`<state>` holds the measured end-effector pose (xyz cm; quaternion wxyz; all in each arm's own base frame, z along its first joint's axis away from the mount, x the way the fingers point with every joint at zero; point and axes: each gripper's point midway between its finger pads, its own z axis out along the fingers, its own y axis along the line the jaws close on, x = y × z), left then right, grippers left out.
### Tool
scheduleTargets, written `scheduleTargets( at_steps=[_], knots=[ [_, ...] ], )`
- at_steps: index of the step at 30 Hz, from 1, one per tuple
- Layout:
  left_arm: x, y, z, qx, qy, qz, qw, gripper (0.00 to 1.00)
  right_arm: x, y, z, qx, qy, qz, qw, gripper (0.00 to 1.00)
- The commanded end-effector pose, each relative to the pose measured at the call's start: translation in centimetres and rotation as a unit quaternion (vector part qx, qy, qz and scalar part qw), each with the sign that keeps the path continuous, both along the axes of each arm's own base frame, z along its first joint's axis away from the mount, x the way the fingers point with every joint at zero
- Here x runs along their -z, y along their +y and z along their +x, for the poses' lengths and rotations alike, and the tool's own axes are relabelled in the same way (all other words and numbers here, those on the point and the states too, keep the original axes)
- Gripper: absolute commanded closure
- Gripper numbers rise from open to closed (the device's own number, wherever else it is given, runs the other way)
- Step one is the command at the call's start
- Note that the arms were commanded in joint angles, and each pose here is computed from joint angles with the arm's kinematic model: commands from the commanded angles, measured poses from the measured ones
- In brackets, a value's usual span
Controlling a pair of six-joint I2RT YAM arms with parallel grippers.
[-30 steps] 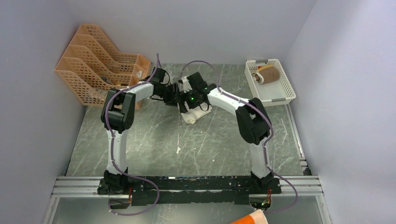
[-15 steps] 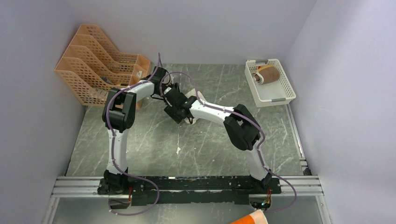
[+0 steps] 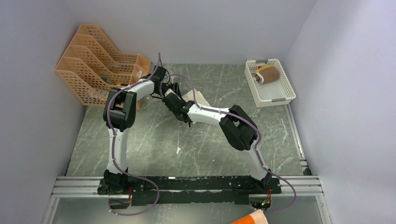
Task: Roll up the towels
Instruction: Roll the towel at the center of the board.
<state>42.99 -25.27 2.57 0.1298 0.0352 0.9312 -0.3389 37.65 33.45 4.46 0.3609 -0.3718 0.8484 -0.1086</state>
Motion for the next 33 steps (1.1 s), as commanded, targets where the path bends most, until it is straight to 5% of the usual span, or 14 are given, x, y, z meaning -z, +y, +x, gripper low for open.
scheduleTargets(
  at_steps=[1,10,21,26,33],
  knots=[
    [2.4,2.2,-1.4,0.0,0.043,0.028,0.999,0.42,1.2,-0.2,0.7,0.008,-0.005,-0.005,1.0,0.68],
    [-1.9,6.0,0.9,-0.061,-0.002,0.013,0.998,0.4,-1.0,2.2,1.1,-0.084,0.111,0.221,0.965,0.9],
    [-6.2,6.3,2.5,-0.098,-0.062,-0.031,0.993,0.41,-2.9,-0.9,3.4,-0.09,0.267,0.474,0.834,0.92],
    [-4.9,3.6,2.2,-0.074,-0.056,-0.034,0.995,0.42,-1.4,-1.7,3.4,-0.061,0.325,0.521,0.787,0.91],
    [-4.6,0.3,4.0,-0.071,-0.063,-0.063,0.993,0.42,1.0,-2.3,2.9,-0.034,0.349,0.508,0.787,0.85]
  ],
)
